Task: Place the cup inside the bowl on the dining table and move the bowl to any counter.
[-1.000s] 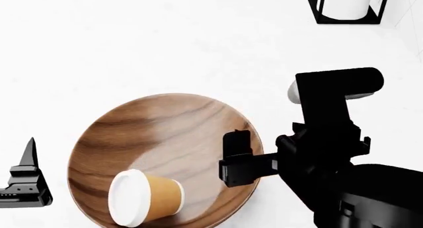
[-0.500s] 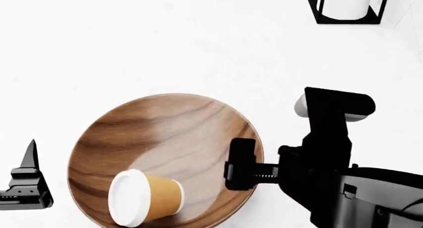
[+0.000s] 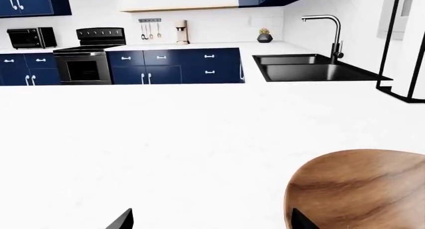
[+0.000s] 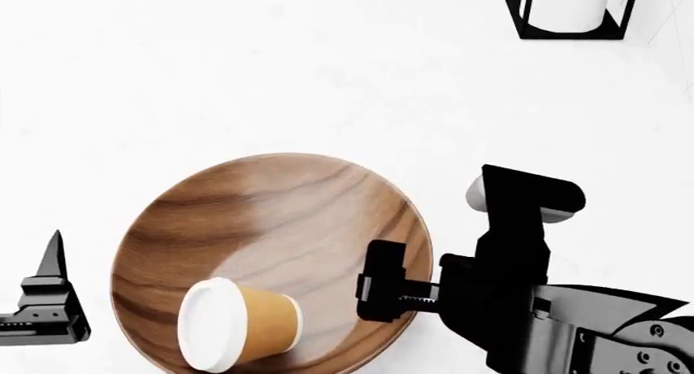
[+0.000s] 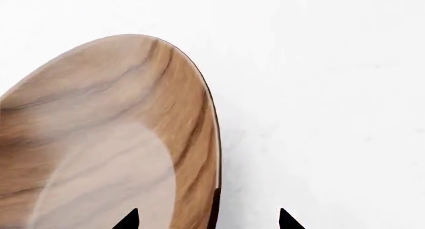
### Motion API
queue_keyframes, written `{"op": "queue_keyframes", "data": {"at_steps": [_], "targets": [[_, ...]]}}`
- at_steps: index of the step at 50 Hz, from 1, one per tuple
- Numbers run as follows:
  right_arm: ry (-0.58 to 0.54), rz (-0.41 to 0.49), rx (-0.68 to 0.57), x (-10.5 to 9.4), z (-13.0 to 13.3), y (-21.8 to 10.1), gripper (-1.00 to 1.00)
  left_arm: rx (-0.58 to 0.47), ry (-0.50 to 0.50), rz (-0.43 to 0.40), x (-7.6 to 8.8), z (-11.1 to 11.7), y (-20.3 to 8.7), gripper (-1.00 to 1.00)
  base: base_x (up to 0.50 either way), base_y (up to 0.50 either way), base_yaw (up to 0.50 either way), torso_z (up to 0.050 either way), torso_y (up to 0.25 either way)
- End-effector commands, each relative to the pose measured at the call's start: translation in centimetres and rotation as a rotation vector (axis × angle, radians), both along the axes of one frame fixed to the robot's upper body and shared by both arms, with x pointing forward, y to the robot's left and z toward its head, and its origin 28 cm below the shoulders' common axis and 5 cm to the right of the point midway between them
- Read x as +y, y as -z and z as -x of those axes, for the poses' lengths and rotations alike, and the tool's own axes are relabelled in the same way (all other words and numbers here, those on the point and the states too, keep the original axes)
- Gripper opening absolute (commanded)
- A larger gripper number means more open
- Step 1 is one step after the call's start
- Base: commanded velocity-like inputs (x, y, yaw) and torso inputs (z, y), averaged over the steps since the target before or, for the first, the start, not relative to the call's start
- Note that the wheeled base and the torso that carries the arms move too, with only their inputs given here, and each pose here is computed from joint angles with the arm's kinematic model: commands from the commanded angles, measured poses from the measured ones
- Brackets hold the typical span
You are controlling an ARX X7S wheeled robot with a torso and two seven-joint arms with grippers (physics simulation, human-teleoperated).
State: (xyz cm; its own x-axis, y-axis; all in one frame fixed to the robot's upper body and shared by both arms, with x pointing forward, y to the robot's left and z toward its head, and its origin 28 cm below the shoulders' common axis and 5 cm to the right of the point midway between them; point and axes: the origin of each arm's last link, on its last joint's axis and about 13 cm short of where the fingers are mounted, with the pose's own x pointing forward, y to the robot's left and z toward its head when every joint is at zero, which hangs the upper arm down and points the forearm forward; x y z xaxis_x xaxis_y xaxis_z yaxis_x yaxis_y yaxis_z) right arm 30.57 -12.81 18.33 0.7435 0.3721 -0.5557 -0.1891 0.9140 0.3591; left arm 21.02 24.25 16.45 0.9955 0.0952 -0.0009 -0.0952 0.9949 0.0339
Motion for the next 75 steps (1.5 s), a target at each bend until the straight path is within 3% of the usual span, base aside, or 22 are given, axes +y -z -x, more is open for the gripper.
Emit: {"op": "queue_keyframes", "data": {"at_steps": [1, 15, 16, 29, 43, 48, 58, 64, 75], "targets": [[-0.016, 0.001, 0.013, 0.5, -0.2, 0.4, 1.0, -0.005, 0.008, 0.019, 0.1, -0.1, 0.0, 1.0, 0.0, 0.0, 0.0, 0.0, 0.0], [-0.025, -0.007, 0.009, 0.6, -0.3, 0.2, 1.0, -0.005, 0.007, 0.022, 0.3, 0.1, 0.0, 1.0, 0.0, 0.0, 0.0, 0.0, 0.0], [-0.023, -0.009, 0.008, 0.6, -0.3, 0.2, -1.0, -0.005, 0.006, 0.021, 0.3, 0.0, 0.1, 1.0, 0.0, 0.0, 0.0, 0.0, 0.0], [0.0, -0.032, 0.005, 0.4, -0.5, 0.1, -1.0, -0.005, 0.008, 0.02, 0.2, 0.0, 0.1, 1.0, 0.0, 0.0, 0.0, 0.0, 0.0], [0.119, -0.244, -0.022, -0.4, -1.4, -1.3, -1.0, -0.004, 0.007, 0.021, 0.3, 0.0, 0.1, 1.0, 0.0, 0.0, 0.0, 0.0, 0.0], [0.125, -0.245, -0.038, -0.7, -1.5, -2.3, -1.0, -0.002, 0.009, 0.021, 0.4, -0.1, 0.2, 1.0, 0.0, 0.0, 0.0, 0.0, 0.0], [0.184, -0.425, -0.038, -1.4, -1.5, -3.7, -1.0, -0.002, 0.008, 0.024, 0.4, 0.0, 0.3, 1.0, 0.0, 0.0, 0.0, 0.0, 0.0], [0.218, -0.471, -0.063, -1.7, -1.3, -3.8, -1.0, -0.006, 0.005, 0.025, 0.7, 0.2, 0.1, 1.0, 0.0, 0.0, 0.0, 0.0, 0.0], [0.226, -0.445, -0.13, -2.8, -0.2, -3.4, -1.0, -0.011, -0.009, 0.006, 0.8, 0.0, -0.4, 1.0, 0.0, 0.0, 0.0, 0.0, 0.0]]}}
